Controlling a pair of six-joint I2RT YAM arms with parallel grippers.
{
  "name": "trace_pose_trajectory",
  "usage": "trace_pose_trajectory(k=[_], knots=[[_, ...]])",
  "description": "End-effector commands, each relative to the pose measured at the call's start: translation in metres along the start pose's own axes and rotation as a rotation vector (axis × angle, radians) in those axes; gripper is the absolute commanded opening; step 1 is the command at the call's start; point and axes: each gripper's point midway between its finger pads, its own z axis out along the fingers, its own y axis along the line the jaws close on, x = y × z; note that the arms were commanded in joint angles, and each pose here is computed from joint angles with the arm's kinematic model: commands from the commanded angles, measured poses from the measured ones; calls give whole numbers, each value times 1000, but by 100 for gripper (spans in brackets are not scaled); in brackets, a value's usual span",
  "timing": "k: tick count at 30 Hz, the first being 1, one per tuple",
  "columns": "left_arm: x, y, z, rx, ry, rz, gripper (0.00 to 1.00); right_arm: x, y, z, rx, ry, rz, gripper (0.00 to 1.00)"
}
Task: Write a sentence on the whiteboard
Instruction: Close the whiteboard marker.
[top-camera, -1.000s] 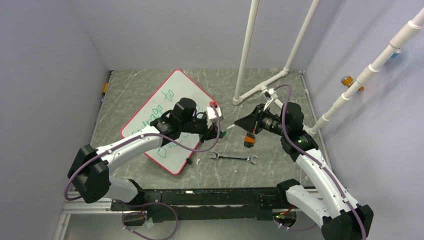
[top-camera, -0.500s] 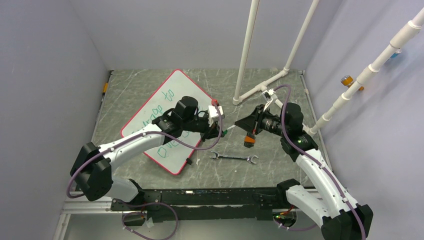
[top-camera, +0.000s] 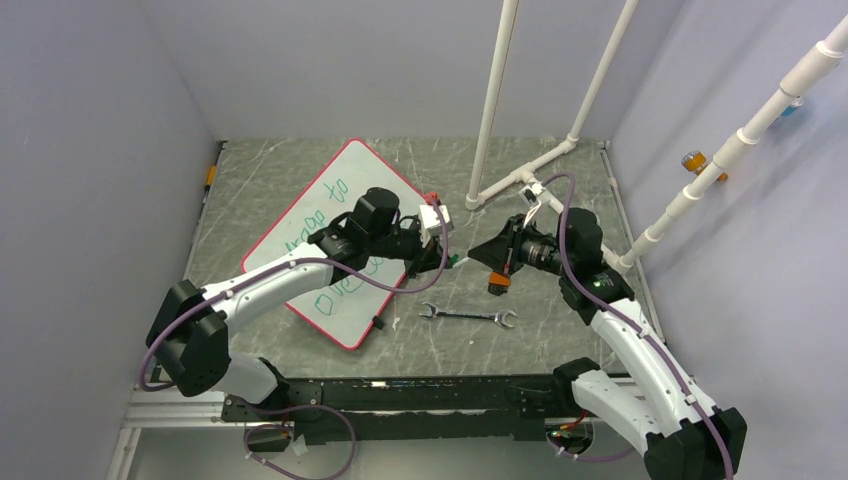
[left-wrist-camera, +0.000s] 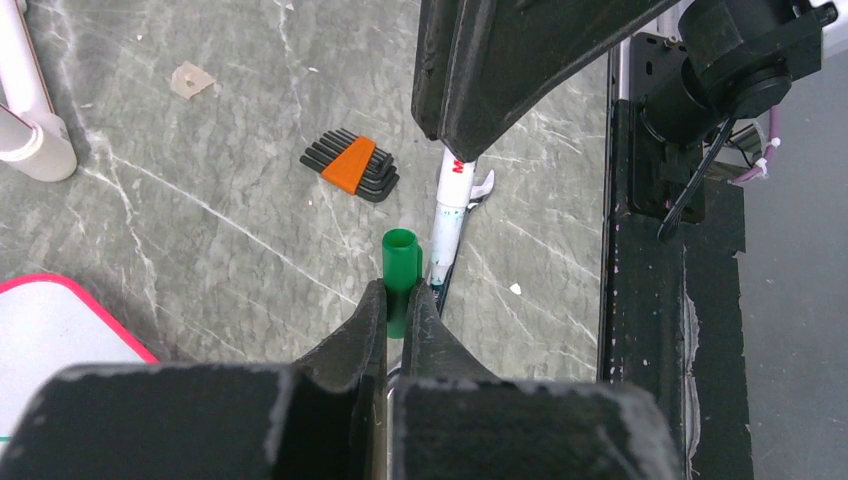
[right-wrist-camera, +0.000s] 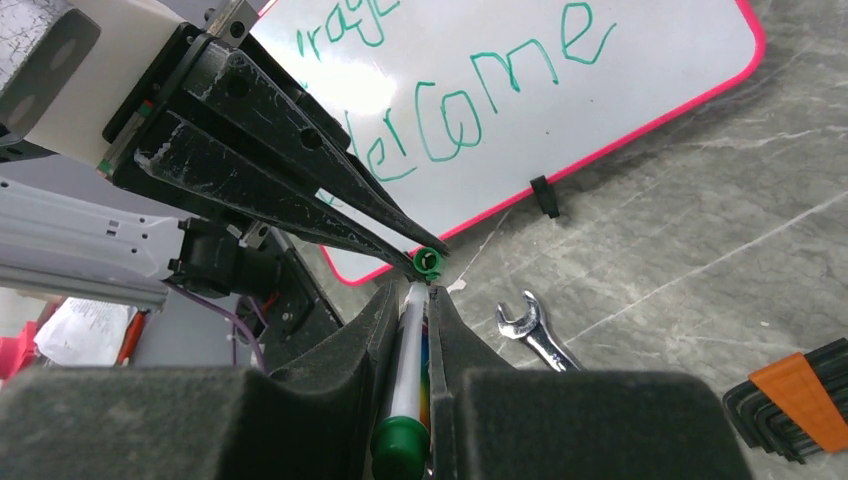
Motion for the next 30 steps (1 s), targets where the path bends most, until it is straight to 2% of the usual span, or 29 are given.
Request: trace_pose_trajectory(k=[1,11,30], knots=[[-27,3,-3,-7,-67,46,0,-11,4,-6,14,-51,-43,0],[-21,1,-2,-1,-59,44,0,-42,20,-16,24,-140,-78,0],[-30,0,-6,-4,-78,53,0,-40,14,-12,37,-132,-60,0]])
